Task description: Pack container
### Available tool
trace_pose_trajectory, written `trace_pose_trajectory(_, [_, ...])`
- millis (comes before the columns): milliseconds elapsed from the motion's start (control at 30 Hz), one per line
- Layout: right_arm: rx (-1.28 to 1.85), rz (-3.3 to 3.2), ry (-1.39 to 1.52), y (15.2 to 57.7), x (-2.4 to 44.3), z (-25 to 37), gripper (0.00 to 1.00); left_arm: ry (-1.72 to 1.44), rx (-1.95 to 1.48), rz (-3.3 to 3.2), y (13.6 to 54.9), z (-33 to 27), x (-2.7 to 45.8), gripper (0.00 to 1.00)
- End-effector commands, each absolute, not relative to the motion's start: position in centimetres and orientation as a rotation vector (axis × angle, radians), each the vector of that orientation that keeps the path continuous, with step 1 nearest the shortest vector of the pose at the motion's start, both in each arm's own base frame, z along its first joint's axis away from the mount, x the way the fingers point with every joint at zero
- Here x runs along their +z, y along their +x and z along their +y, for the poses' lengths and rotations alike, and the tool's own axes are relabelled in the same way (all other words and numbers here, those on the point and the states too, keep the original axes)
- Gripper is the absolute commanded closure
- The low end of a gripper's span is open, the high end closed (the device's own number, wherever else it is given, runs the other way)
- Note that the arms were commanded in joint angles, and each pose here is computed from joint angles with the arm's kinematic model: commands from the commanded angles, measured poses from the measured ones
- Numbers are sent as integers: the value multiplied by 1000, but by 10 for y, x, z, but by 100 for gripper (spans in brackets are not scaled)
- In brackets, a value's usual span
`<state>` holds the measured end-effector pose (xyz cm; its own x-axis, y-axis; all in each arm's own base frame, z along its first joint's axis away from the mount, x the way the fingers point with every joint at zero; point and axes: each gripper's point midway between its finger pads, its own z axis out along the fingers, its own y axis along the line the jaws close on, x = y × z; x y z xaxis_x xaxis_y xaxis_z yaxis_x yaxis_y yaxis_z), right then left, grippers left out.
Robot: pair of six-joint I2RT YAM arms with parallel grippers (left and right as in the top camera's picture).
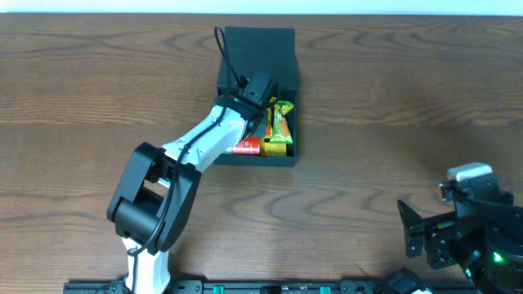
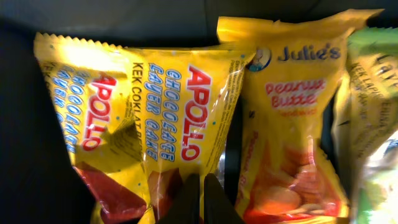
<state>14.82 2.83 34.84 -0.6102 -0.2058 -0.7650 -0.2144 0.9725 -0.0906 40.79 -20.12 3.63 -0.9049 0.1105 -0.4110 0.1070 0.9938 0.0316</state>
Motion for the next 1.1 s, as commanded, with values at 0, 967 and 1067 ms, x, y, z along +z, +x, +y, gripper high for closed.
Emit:
trace_pose_trajectory(0, [35, 2216, -257, 152, 355, 30, 1, 122, -80, 2531, 434, -213, 120, 94])
trace_pose_trajectory(967, [1203, 2279, 114, 468, 155, 116, 99, -322, -872, 2513, 505, -79, 114, 94])
trace_pose_trajectory(1067, [1350, 2274, 168, 485, 127, 128, 98, -401, -1007, 2517, 516, -90, 83, 94])
